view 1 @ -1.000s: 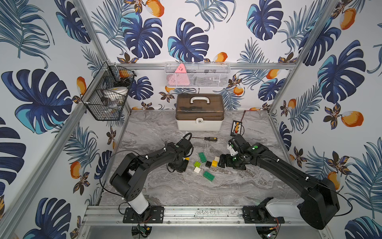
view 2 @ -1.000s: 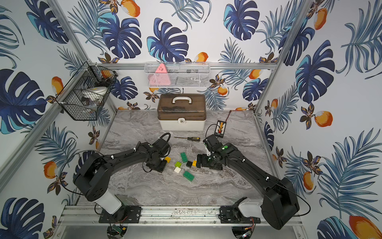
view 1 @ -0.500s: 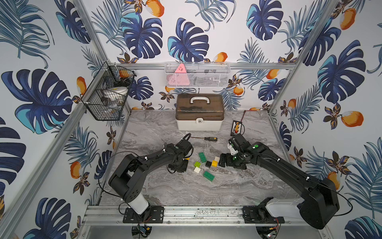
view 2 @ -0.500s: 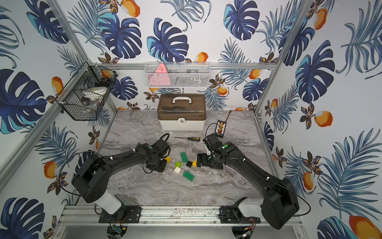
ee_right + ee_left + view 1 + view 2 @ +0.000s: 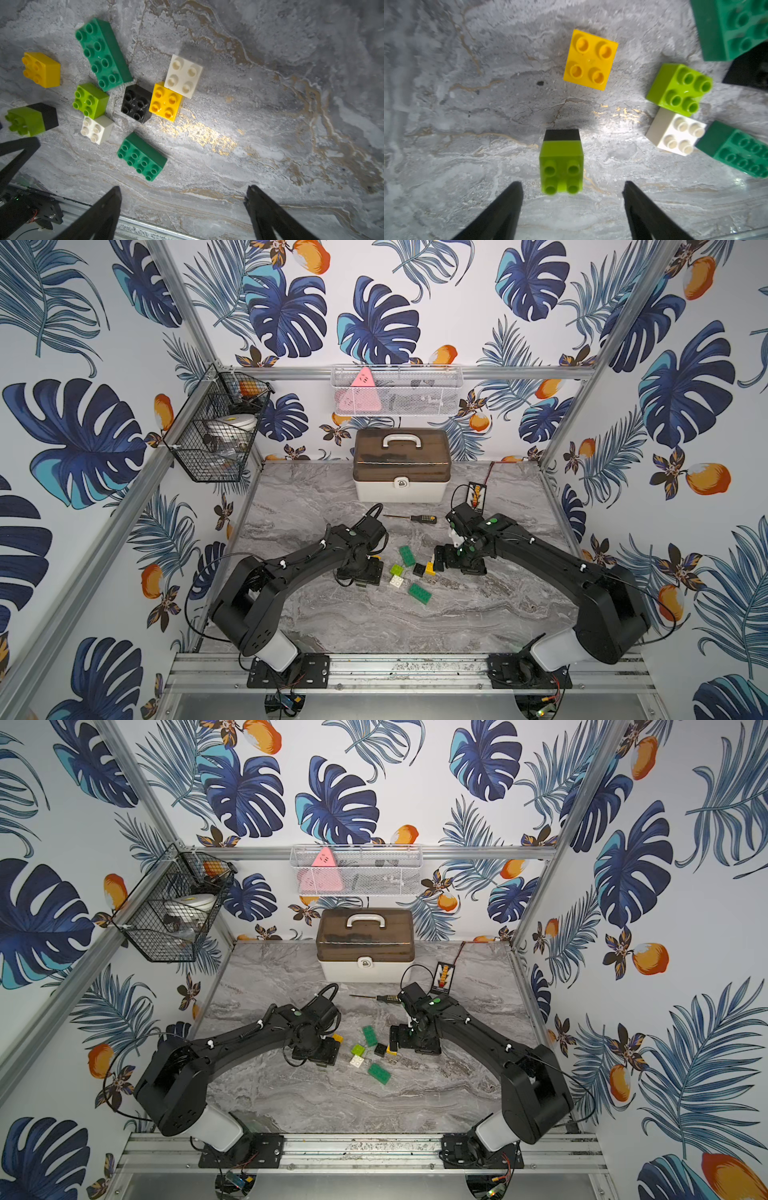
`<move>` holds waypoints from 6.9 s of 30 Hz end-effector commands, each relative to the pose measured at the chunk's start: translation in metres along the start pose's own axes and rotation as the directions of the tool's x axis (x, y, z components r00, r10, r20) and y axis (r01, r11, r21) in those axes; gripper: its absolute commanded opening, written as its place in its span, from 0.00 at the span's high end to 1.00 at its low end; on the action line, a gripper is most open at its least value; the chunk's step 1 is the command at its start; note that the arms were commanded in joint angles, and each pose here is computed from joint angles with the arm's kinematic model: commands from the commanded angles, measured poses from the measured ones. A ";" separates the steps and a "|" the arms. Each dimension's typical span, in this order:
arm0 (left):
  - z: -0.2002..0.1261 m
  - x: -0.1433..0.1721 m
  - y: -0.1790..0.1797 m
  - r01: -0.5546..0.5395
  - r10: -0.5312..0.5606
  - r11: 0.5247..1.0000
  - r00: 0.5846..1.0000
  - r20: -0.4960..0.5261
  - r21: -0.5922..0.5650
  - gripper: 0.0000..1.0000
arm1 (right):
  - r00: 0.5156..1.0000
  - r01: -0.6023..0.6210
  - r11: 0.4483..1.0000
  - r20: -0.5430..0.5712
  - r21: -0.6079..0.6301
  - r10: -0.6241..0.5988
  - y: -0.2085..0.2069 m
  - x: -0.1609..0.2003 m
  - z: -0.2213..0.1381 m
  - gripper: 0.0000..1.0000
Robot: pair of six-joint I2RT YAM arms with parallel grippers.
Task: Assemble a giraffe with lego
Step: Assemble the lego brick with the lego brick, then pick up the lego brick from the center of the board, then assemble the lego brick with the lego brick, then pick up the lego brick from the center of the board.
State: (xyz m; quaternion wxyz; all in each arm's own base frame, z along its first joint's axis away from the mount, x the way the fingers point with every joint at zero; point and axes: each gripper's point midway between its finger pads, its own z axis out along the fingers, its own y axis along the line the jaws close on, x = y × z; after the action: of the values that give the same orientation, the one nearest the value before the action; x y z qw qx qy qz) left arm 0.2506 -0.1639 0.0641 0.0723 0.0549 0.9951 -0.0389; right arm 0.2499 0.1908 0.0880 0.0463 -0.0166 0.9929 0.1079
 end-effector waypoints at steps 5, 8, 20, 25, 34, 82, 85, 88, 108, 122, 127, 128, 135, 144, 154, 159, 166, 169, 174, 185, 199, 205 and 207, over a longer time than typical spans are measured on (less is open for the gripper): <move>-0.017 0.001 0.003 0.024 -0.024 1.000 0.999 0.045 -0.003 0.16 | 0.999 -0.050 0.999 -0.012 -0.010 0.049 0.015 -0.028 0.037 0.06; -0.023 0.002 0.006 0.014 -0.013 1.000 0.998 0.061 -0.018 0.16 | 0.997 -0.071 0.998 -0.020 -0.003 0.070 0.016 -0.034 0.051 0.08; -0.027 0.003 0.008 -0.012 0.014 1.000 0.996 0.086 -0.018 0.16 | 0.993 -0.114 0.991 -0.017 0.066 0.115 0.006 -0.043 0.080 0.17; -0.022 0.007 0.008 -0.013 0.014 1.000 0.997 0.076 -0.012 0.16 | 0.990 -0.137 0.987 -0.012 0.087 0.138 -0.004 -0.052 0.083 0.20; -0.018 0.007 0.005 -0.013 0.013 1.000 0.997 0.077 0.002 0.16 | 0.994 -0.110 0.984 0.002 0.138 0.111 -0.015 -0.052 0.083 0.35; -0.019 -0.016 0.012 0.037 -0.029 0.999 0.973 0.230 -0.029 0.16 | 0.933 -0.358 0.930 0.009 0.081 0.358 0.028 -0.033 0.027 0.72; -0.020 -0.016 0.012 0.028 -0.020 0.999 0.971 0.237 -0.030 0.15 | 0.932 -0.361 0.928 0.009 0.096 0.362 0.032 -0.031 0.034 0.73; -0.022 -0.016 0.009 0.020 -0.017 1.000 0.969 0.245 -0.010 0.15 | 0.932 -0.360 0.926 0.011 0.113 0.361 0.032 -0.030 0.039 0.73; -0.022 -0.018 0.004 -0.024 0.022 1.000 0.968 0.252 0.004 0.15 | 0.940 -0.340 0.920 0.042 0.197 0.338 0.023 -0.027 0.048 0.70; -0.023 -0.019 0.005 -0.021 0.018 1.000 0.967 0.255 0.006 0.14 | 0.938 -0.345 0.913 0.042 0.217 0.344 0.019 -0.028 0.053 0.70; -0.022 -0.018 0.005 -0.021 0.018 1.000 0.967 0.253 0.008 0.14 | 0.936 -0.350 0.909 0.041 0.225 0.350 0.015 -0.028 0.055 0.70; -0.022 -0.018 0.005 -0.020 0.017 1.000 0.967 0.253 0.009 0.14 | 0.935 -0.352 0.909 0.041 0.225 0.352 0.015 -0.028 0.055 0.70; -0.022 -0.018 0.003 -0.023 0.019 1.000 0.968 0.252 0.014 0.14 | 0.933 -0.358 0.904 0.044 0.232 0.358 0.011 -0.028 0.057 0.69; -0.020 -0.017 0.004 -0.025 0.022 1.000 0.969 0.248 0.011 0.14 | 0.935 -0.350 0.906 0.031 0.238 0.353 0.008 -0.027 0.062 0.69; -0.021 -0.018 0.005 -0.021 0.018 1.000 0.968 0.249 0.007 0.15 | 0.943 -0.320 0.906 0.000 0.275 0.333 -0.004 -0.014 0.069 0.69; -0.020 -0.018 0.004 -0.021 0.019 1.000 0.969 0.247 0.008 0.15 | 0.945 -0.310 0.908 -0.009 0.280 0.326 -0.008 -0.010 0.071 0.69; -0.024 -0.020 0.004 -0.024 0.022 1.000 0.968 0.249 0.005 0.15 | 0.980 -0.173 0.941 -0.043 0.290 0.194 -0.005 -0.001 0.064 0.69; -0.024 -0.020 0.004 -0.023 0.021 1.000 0.969 0.247 0.004 0.15 | 0.988 -0.111 0.947 -0.072 0.302 0.138 -0.009 0.015 0.063 0.69; -0.023 -0.020 0.004 -0.014 0.013 1.000 0.970 0.241 0.003 0.15 | 0.990 -0.072 0.949 -0.091 0.306 0.104 -0.017 0.029 0.064 0.67; -0.029 -0.021 0.008 0.004 0.001 1.000 0.969 0.247 -0.018 0.15 | 0.998 -0.025 0.958 -0.041 0.285 0.038 -0.006 0.009 0.055 0.27; -0.007 -0.030 0.057 0.134 -0.132 0.991 0.978 0.160 -0.001 0.14 | 0.993 -0.093 0.995 -0.071 0.042 0.096 0.029 0.047 -0.024 0.19; 0.014 -0.037 0.038 0.131 -0.141 0.986 0.985 0.101 0.099 0.14 | 0.987 -0.024 1.000 -0.158 0.003 0.025 0.059 0.068 -0.004 0.19; 0.018 -0.033 0.034 0.135 -0.145 0.984 0.986 0.086 0.116 0.15 | 0.985 0.013 1.000 -0.173 0.009 -0.012 0.066 0.073 0.003 0.19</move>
State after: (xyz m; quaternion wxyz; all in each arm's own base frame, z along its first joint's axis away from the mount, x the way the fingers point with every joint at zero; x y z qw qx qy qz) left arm 0.2888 -0.1223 0.0498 0.1154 -0.0181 0.9909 -0.0666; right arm 0.1818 0.2425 0.0930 -0.0249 -0.0190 0.9954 0.0901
